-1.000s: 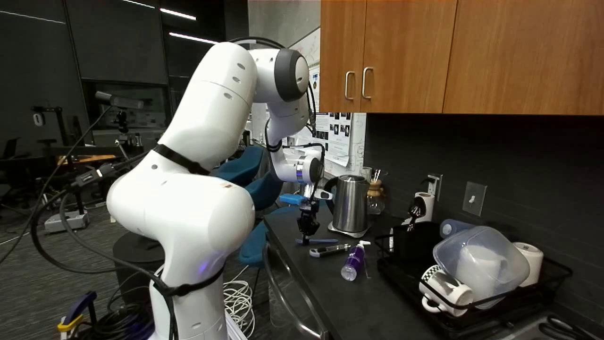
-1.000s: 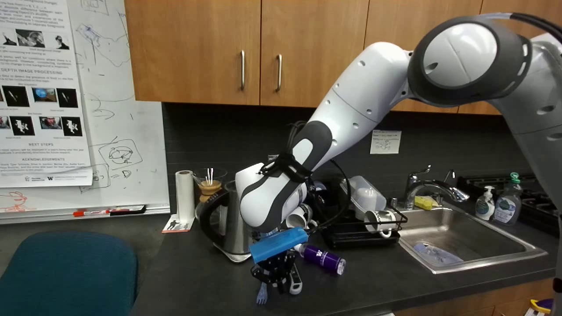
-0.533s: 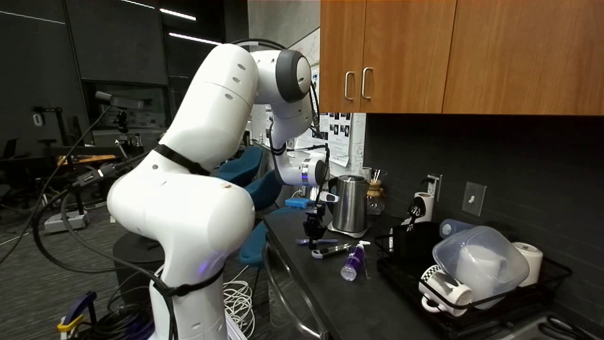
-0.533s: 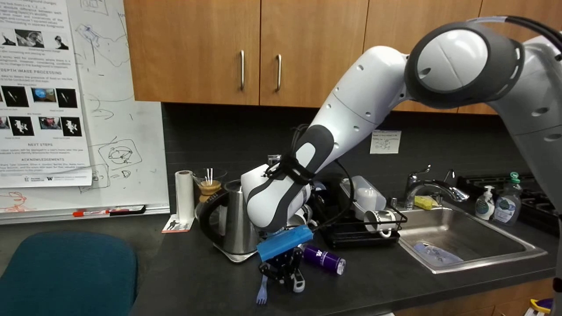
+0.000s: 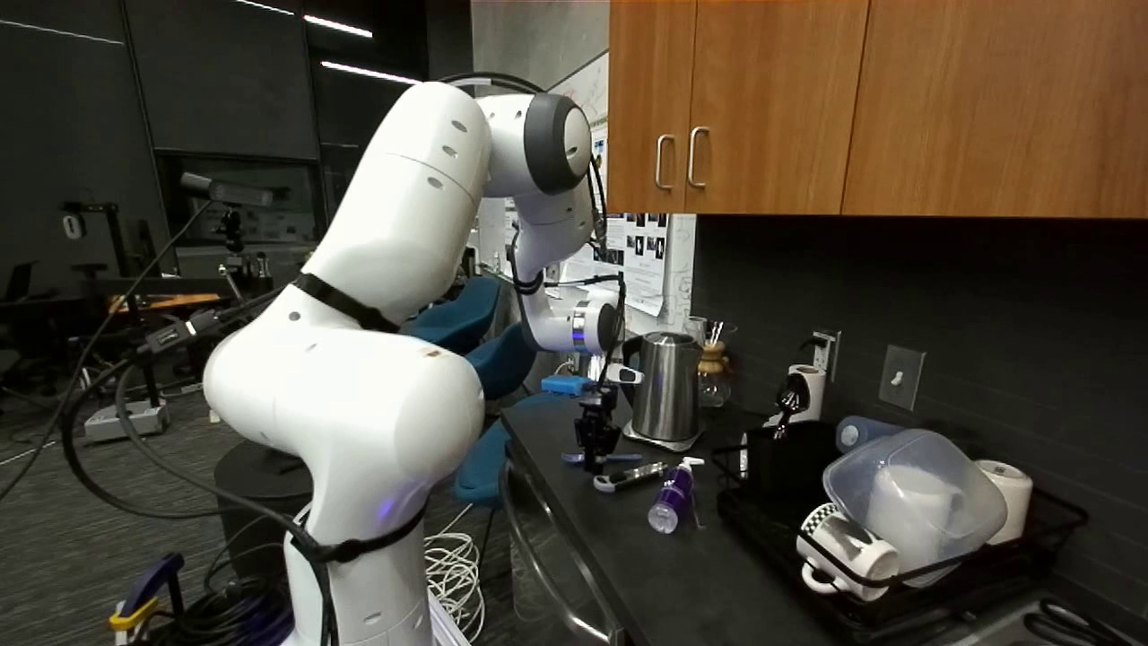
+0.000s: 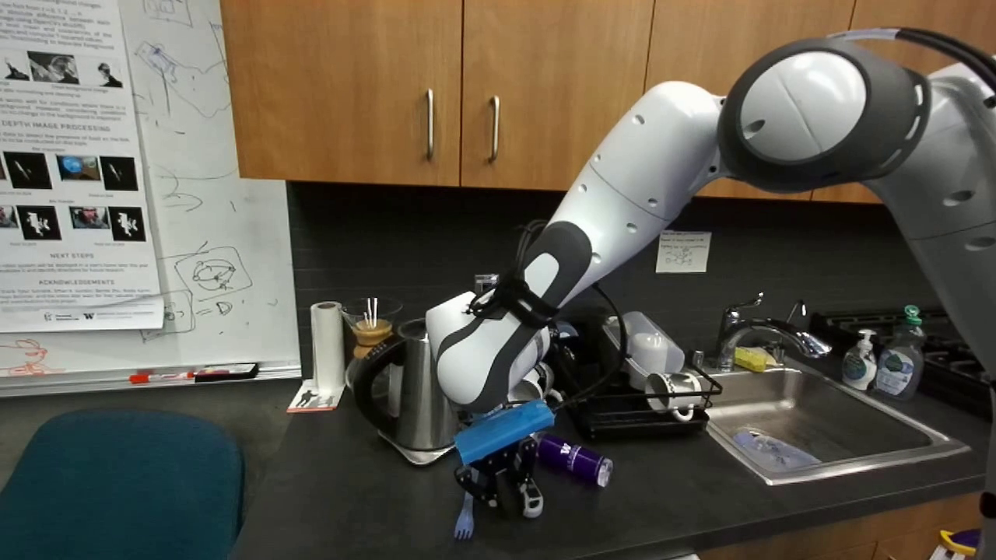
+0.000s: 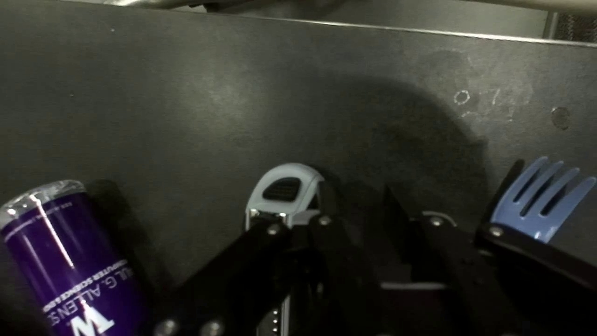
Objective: Pick up the knife
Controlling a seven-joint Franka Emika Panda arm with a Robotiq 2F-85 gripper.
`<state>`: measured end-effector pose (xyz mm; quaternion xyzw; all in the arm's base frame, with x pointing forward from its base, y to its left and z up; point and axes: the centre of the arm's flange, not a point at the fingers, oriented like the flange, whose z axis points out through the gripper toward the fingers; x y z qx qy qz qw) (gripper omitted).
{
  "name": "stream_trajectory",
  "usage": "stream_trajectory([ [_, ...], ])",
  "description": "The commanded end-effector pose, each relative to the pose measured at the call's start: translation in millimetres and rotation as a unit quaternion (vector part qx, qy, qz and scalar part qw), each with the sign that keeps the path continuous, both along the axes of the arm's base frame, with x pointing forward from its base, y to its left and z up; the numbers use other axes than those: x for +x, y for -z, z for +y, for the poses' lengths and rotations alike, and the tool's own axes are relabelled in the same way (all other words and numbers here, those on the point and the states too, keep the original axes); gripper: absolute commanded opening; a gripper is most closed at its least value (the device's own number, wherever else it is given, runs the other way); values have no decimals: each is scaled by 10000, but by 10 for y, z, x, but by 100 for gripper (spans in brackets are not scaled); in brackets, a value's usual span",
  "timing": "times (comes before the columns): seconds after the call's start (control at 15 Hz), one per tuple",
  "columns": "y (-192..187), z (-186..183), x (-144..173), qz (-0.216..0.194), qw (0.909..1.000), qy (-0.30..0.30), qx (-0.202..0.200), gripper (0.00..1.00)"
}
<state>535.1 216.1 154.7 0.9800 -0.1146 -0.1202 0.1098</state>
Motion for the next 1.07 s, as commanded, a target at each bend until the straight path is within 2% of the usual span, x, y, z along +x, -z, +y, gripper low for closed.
stream_trajectory([
  [0.0, 83, 43, 12, 75, 10000, -15, -7, 13],
  [0.13, 152, 56, 21, 125, 9999, -26, -1, 16],
  [0.33, 206, 44, 92, 145, 9999, 45, 2, 0],
  [0.67, 250, -189, 192, 163, 9994, 304, -31, 0],
  [1.0, 277, -675, 338, 192, 9963, 834, -4, 0],
])
